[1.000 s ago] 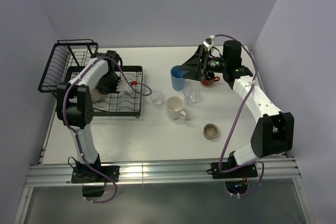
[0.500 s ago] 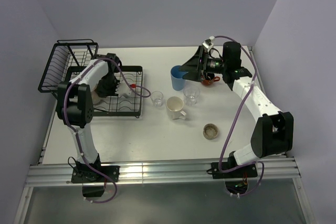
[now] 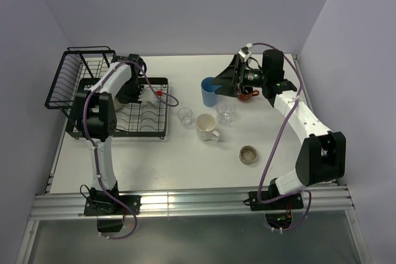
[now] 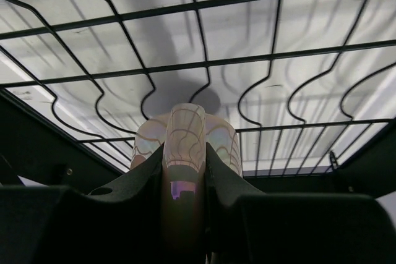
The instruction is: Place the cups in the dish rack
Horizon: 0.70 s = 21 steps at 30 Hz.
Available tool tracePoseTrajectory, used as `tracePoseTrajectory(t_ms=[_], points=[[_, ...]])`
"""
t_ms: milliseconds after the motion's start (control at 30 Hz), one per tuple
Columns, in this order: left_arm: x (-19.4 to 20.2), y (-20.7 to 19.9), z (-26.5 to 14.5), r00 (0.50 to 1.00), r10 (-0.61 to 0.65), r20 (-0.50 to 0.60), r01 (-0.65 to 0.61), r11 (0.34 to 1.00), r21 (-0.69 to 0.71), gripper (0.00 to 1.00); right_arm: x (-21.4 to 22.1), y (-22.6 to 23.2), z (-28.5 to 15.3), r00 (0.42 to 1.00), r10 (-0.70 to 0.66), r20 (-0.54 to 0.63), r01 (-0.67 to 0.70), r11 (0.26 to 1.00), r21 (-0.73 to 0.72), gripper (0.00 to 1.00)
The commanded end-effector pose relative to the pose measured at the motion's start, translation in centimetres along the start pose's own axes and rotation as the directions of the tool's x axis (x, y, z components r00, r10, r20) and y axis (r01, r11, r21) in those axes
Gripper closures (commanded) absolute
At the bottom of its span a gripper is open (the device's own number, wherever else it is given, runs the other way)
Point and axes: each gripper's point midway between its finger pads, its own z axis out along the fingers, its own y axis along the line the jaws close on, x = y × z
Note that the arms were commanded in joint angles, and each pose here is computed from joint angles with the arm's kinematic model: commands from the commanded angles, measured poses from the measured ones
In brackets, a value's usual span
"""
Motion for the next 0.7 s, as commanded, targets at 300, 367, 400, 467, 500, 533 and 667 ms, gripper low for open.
tracePoseTrajectory(t_ms=[300,367,400,467,500,533,667], points=[[2.6,3.5,-2.0,0.997,0.058,-0.057,-0.062,0.995,-0.074,0.99,0.2,1.2,-0.2,0.998,-0.061,-0.008,0.06,0.997,-0.048,0.0],[3.0,3.6,-1.8,0.997,0.051,-0.064,-0.056,0.996,-0.073,0.99,0.2,1.1,-0.2,0.999,-0.053,-0.009,0.052,0.997,-0.05,0.0],[3.2,3.7,-1.7,0.996,0.05,-0.069,-0.055,0.996,-0.074,0.99,0.1,1.2,-0.2,0.999,-0.054,-0.007,0.053,0.997,-0.052,0.0],[3.6,3.7,-1.5,0.996,0.038,-0.082,-0.044,0.997,-0.071,0.98,0.1,1.1,-0.1,0.999,-0.051,-0.009,0.05,0.997,-0.053,0.0],[3.7,3.8,-1.4,0.996,0.031,-0.083,-0.037,0.997,-0.071,0.97,0.1,1.2,-0.1,0.999,-0.052,-0.008,0.051,0.997,-0.055,0.0],[3.7,3.8,-1.3,0.996,0.028,-0.087,-0.034,0.997,-0.065,0.97,0.1,1.1,-0.1,0.999,-0.047,-0.008,0.047,0.997,-0.054,0.0],[3.8,3.9,-1.1,0.997,-0.01,-0.077,0.006,0.998,-0.06,0.95,0.2,1.1,-0.1,0.999,-0.045,-0.009,0.045,0.997,-0.059,0.0]])
